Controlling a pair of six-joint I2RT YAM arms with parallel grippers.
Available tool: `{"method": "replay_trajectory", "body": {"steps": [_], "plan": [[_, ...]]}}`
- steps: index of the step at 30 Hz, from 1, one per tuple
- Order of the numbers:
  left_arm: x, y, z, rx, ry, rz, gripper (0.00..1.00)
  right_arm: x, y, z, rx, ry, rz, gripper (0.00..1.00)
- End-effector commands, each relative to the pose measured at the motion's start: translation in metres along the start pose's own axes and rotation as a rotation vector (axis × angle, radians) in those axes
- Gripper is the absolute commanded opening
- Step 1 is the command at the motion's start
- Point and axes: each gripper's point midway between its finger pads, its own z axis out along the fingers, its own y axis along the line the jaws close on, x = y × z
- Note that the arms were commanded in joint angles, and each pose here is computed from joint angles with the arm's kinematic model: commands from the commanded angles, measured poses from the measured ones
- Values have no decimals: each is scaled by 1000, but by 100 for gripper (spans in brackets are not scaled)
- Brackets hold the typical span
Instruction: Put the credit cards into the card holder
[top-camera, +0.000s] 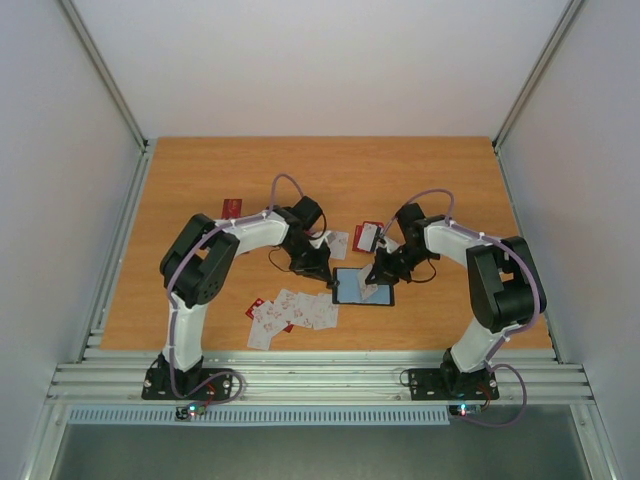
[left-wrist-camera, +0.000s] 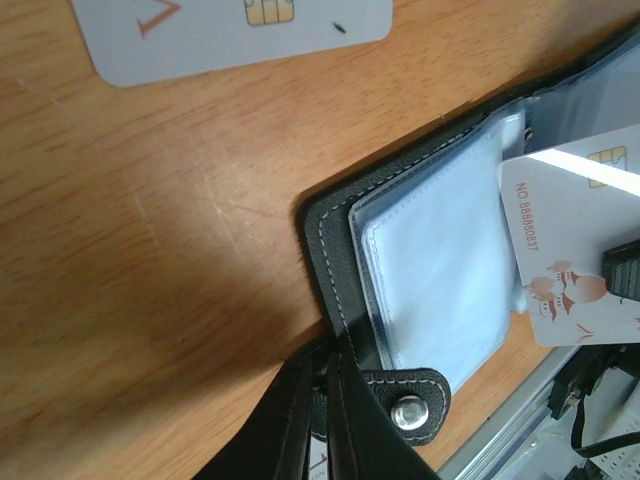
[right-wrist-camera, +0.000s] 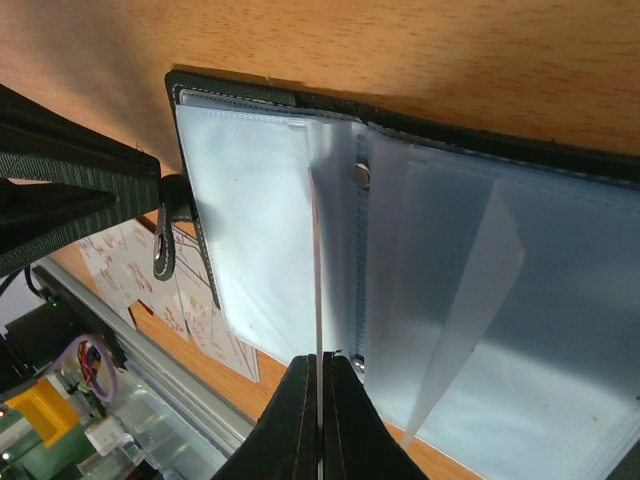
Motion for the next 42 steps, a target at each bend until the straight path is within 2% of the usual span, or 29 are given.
{"method": "replay_trajectory", "body": {"steps": [1,16,22,33,42], "plan": [[-1,-1,6,15,28,8,8,-3,-7,7,-5,-6,-16,1],[-2,0,10,6,55,5,7,-8,-27,9,104,-51,-75,1],[-4,1,12,2,64,4,7,-6,-26,23,105,-26,-101,1],[-2,2,17,-5,81,6,7,-7,-15,35,59,-16,-125,1],[-5,1,16,-11,77,8,7,-14,11,22,-20,-64,-158,1]]}}
